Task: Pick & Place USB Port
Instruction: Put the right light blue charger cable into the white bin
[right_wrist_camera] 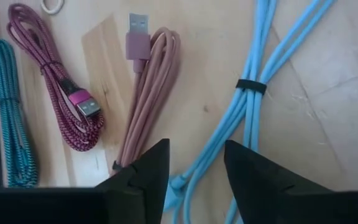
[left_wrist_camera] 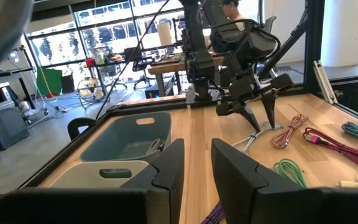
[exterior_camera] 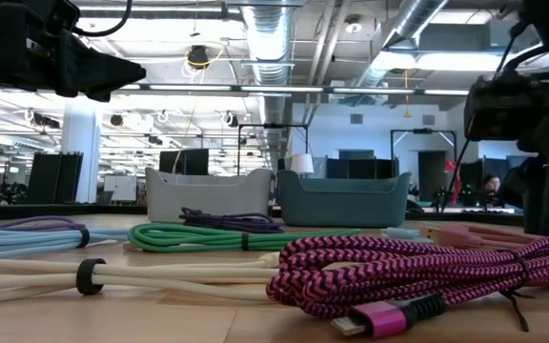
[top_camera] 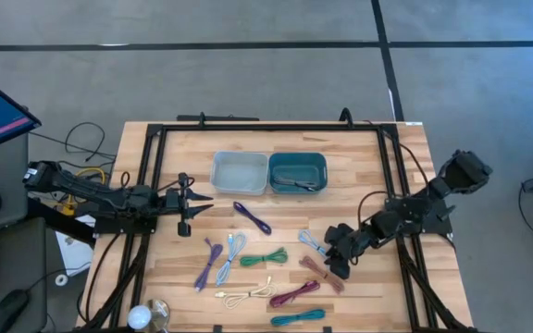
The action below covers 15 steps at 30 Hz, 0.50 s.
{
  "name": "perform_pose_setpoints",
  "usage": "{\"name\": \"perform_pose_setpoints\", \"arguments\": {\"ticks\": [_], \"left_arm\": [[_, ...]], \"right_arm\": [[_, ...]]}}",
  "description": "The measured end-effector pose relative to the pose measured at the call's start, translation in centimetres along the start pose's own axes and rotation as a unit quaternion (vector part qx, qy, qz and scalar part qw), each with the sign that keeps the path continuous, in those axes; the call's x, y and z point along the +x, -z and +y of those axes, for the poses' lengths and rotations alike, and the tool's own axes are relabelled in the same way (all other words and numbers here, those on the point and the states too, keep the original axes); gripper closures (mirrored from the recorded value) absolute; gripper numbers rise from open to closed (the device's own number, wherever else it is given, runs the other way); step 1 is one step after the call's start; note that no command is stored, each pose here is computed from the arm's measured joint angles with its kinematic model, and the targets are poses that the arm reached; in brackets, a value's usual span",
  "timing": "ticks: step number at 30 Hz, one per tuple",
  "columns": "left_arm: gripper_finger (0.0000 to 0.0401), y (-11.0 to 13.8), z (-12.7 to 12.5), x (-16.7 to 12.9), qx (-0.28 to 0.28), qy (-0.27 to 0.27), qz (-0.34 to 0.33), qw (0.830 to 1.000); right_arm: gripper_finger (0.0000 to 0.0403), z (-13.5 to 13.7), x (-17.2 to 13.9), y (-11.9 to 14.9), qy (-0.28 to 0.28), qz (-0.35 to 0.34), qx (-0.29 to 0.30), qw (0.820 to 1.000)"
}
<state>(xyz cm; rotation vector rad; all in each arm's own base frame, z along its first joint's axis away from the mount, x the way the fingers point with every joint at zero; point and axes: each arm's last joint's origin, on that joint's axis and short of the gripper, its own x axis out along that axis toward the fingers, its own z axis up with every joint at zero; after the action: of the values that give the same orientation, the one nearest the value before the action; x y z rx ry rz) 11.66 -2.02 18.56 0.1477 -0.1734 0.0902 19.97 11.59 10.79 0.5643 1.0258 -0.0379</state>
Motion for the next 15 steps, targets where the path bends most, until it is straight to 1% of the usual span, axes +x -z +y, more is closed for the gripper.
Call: {"name": "perform_pose_setpoints", "arguments": {"ticks": [4, 11, 15], "left_arm": [[0.032, 0.0, 0.0, 0.0, 0.0, 0.0, 0.0, 1.0], [0.032, 0.0, 0.0, 0.0, 0.0, 0.0, 0.0, 1.0], [0.032, 0.0, 0.0, 0.0, 0.0, 0.0, 0.0, 1.0]], "right_arm": [[0.0271, -0.25, 0.53, 0.2, 0.016, 0.002, -0.002, 1.0], [0.0297, -0.34, 0.44, 0.21, 0.016, 0.006, -0.002, 1.0], [0.0329, -0.48, 0.52, 0.32, 0.022, 0.011, -0.003, 1.0]]}}
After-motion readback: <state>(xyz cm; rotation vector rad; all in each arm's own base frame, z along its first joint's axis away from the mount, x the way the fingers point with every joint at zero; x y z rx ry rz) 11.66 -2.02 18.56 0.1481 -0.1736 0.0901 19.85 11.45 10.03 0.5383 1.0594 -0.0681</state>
